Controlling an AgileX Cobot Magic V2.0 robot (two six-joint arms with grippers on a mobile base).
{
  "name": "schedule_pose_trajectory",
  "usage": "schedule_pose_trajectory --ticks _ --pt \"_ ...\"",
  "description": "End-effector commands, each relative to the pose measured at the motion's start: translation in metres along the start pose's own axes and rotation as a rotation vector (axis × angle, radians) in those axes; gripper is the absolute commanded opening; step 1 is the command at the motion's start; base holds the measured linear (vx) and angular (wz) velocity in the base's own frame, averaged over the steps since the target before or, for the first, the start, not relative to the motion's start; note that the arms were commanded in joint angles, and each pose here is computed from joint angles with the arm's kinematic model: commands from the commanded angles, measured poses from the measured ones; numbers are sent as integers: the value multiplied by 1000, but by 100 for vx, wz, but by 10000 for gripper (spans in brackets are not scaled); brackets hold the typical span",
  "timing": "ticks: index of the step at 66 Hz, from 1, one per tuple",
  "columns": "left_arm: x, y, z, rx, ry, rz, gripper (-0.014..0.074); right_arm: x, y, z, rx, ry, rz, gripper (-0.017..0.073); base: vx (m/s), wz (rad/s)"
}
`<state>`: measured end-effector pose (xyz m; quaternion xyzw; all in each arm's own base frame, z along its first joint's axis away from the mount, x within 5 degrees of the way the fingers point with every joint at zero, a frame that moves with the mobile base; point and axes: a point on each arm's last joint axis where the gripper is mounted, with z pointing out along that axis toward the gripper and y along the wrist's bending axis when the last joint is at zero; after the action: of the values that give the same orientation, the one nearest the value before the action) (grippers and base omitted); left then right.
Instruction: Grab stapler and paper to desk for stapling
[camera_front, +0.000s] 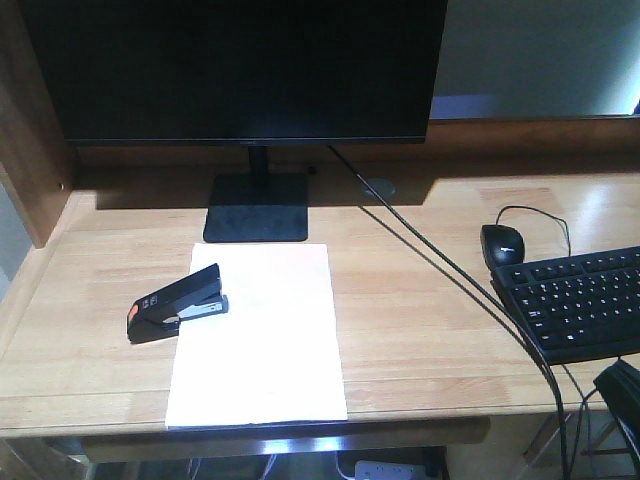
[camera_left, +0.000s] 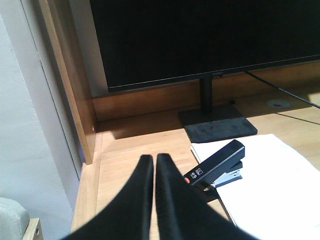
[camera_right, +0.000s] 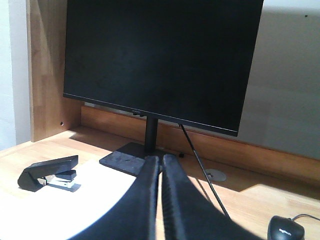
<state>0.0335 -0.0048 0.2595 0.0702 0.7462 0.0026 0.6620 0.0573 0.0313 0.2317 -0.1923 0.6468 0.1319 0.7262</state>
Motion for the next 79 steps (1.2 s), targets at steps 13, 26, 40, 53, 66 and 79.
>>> schedule_pose_trajectory --ticks 13,26,40,53,66,79 --pt "-13 1 -2 -9 -78 -10 -6 -12 2 0 -31 -56 -15 -9 0 0" --pt "-15 2 -2 -13 -97 -8 -6 -12 2 0 -31 -56 -15 -9 0 0" --pt "4 2 8 -28 -221 -118 -6 -12 2 0 -31 -56 -15 -9 0 0" --pt "44 -1 25 -35 -172 -139 -6 -12 2 0 -31 -56 -15 -9 0 0" --pt "68 -3 31 -40 -99 -87 -6 -12 2 0 -31 -56 -15 -9 0 0" --pt "68 -3 31 -34 -93 -90 -6 -12 2 0 -31 -56 -11 -9 0 0"
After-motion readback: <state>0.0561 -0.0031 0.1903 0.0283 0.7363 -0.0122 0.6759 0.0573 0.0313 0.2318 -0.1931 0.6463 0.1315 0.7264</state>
